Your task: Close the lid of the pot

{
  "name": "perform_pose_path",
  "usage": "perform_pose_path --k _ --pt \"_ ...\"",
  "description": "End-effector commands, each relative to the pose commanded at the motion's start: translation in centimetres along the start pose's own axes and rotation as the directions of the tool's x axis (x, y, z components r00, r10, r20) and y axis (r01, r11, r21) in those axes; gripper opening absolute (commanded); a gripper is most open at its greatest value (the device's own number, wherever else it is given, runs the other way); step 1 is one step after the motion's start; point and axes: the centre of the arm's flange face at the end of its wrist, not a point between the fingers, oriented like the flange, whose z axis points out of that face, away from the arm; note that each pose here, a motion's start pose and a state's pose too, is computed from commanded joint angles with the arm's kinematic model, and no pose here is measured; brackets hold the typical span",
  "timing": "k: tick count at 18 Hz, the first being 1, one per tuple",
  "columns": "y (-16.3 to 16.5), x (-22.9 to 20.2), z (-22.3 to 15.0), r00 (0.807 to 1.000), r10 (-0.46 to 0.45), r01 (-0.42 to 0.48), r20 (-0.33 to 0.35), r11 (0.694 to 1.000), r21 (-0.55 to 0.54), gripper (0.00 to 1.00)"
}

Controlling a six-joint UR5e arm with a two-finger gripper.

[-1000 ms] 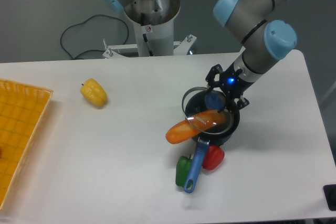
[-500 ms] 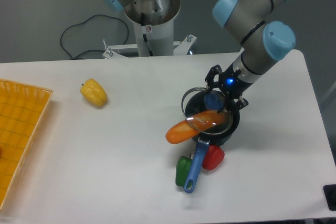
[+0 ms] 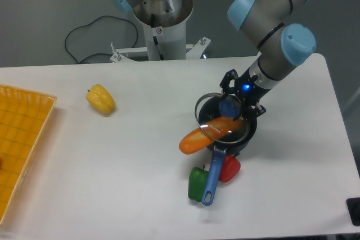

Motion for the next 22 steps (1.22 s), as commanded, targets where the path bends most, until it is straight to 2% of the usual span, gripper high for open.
perform_pose_path --k 6,11,13,16,19,22 --pt "0.2 -0.8 -0.5 1.0 -0.013 0.013 0.015 1.0 -0.001 0.99" --pt "-0.1 -1.2 -2.9 0.998 -0.001 0.002 0.055 1.0 -0.015 1.0" --pt "0.0 -1.2 -4.3 0.997 0.009 -0.004 0.073 0.997 -0.073 1.0" --pt "0.1 -0.9 -6.5 0.994 0.049 -0.033 0.097 0.986 -0.161 1.0" --pt "0.6 -0.8 -7.1 0.987 0.136 -0.118 0.09 0.977 -0.176 1.0" --pt "1.4 -0.4 -8.5 0.983 0.146 -0.122 0.115 0.973 -0.196 1.0"
